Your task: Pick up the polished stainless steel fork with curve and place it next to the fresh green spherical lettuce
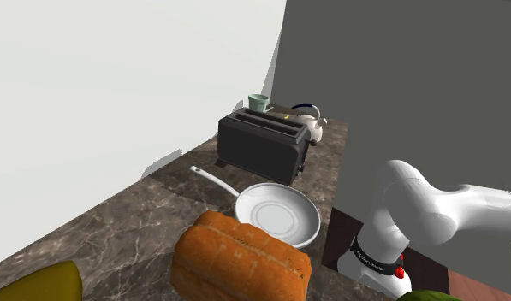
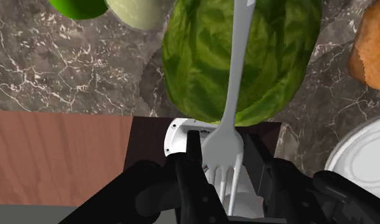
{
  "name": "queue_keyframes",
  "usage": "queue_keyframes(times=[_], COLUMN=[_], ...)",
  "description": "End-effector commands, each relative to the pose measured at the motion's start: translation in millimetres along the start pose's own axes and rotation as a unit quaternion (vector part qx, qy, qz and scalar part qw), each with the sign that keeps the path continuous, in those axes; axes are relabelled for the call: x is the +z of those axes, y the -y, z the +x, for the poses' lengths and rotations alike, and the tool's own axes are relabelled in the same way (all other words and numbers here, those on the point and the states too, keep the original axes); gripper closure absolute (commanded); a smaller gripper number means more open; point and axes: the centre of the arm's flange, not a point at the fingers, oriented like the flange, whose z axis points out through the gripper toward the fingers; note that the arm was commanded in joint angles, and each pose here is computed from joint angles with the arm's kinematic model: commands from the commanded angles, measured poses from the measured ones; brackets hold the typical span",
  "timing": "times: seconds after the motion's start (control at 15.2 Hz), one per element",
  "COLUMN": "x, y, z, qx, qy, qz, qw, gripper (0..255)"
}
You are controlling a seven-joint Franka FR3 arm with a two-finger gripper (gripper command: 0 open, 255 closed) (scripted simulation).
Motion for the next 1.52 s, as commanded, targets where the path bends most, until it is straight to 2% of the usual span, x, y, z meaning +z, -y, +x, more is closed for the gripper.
queue_keyframes(times=[0.0,0.99,1.45], x=[1,-7,30], y=[-28,-224,-224], z=[-6,-55,-57], qx=[0.0,0.0,0.0], qy=[0.0,0.0,0.0], qz=[0.0,0.0,0.0], qw=[1.0,1.0,1.0], gripper=[255,255,255])
